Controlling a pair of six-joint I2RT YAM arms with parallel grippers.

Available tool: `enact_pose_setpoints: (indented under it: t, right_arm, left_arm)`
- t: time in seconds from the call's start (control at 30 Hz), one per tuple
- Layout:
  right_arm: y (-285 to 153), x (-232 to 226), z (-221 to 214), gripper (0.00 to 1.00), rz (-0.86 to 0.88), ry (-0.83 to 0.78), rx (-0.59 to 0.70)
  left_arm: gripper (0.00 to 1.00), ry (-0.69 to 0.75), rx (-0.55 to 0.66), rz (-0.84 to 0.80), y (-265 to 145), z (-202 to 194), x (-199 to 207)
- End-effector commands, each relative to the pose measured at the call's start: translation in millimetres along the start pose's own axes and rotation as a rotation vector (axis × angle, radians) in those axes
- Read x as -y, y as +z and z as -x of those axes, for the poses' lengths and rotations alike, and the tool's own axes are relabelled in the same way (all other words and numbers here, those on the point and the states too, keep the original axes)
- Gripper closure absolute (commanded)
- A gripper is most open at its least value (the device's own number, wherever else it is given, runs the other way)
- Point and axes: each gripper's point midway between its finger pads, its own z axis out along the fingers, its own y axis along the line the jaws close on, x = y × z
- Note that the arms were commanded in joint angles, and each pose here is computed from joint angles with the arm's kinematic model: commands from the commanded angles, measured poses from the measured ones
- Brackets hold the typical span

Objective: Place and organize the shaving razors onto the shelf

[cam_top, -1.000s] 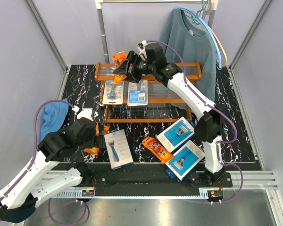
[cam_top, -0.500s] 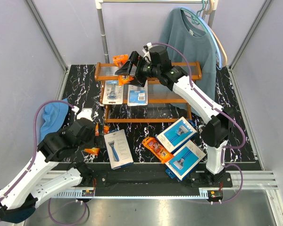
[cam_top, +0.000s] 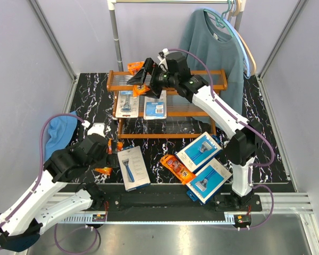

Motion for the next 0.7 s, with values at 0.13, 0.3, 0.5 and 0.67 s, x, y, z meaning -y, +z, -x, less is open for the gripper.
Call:
enact_pose_setpoints:
  t: [0.13,0.3,0.5,0.67]
  right_arm:
    - [21.4,7.0,-1.3,0.00,-0.010,0.003,0.004]
    - [18.7,8.8,-0.7,0.00,-0.024,0.001,0.021]
    - [4.8,13.3,2.5,0.00,-0.062,-0.005,0.071]
    - [-8.6,15.8,2.5,0.00,-0.083,-0.014,0.098]
  left_arm:
    - [0.01,0.001,0.014,0.005,1.9,1.7,-0.9]
    - [0.01,0.005,0.011,0.008,2.5,1.7,-1.0]
    - [0.01,0.004,0.014,0.010,2.5,2.6,-1.0]
    - [0.01,-0.002,0.020,0.006,1.1,4.2,-0.5]
